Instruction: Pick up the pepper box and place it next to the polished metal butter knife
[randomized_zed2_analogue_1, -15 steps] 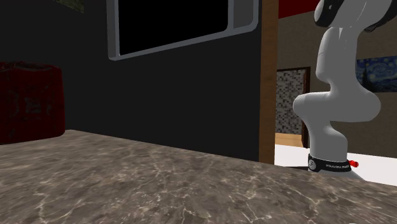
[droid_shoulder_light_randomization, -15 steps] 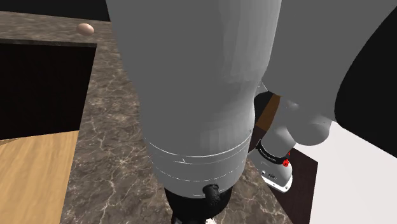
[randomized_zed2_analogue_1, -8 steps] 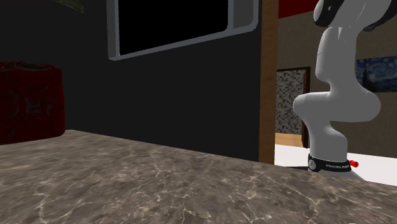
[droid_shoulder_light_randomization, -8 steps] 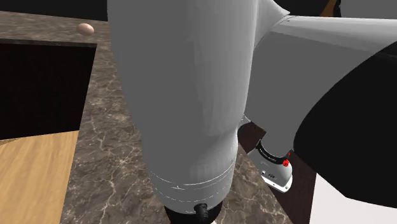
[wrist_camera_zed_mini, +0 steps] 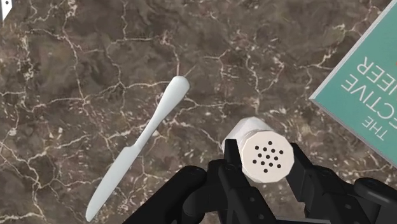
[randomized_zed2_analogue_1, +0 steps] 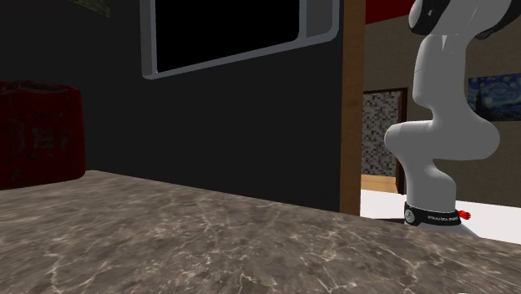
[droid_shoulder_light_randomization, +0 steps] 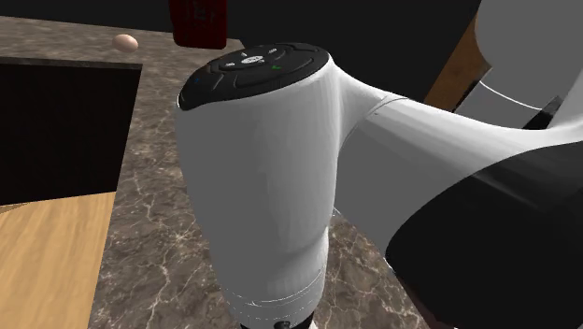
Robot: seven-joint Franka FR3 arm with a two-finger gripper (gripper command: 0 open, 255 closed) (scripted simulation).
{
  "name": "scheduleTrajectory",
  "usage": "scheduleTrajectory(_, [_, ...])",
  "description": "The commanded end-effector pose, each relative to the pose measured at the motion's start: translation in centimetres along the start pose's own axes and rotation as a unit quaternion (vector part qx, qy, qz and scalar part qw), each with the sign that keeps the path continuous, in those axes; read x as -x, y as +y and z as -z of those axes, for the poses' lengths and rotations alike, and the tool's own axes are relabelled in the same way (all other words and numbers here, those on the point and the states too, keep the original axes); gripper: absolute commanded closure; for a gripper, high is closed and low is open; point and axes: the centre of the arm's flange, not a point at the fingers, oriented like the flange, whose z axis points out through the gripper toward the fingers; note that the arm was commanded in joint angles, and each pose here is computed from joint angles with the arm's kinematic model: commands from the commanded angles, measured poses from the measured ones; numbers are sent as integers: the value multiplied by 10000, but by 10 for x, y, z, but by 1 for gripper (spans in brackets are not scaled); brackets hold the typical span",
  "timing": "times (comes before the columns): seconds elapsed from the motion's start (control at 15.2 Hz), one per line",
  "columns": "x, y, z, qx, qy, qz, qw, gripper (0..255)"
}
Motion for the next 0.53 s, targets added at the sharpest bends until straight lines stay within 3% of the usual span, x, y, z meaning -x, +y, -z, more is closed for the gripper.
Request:
scheduleTrajectory(0.0, [-1, 0, -10, -2, 2, 1, 10000, 255])
scheduleTrajectory(0.46, [-10, 0, -48, -2, 2, 1, 10000, 255])
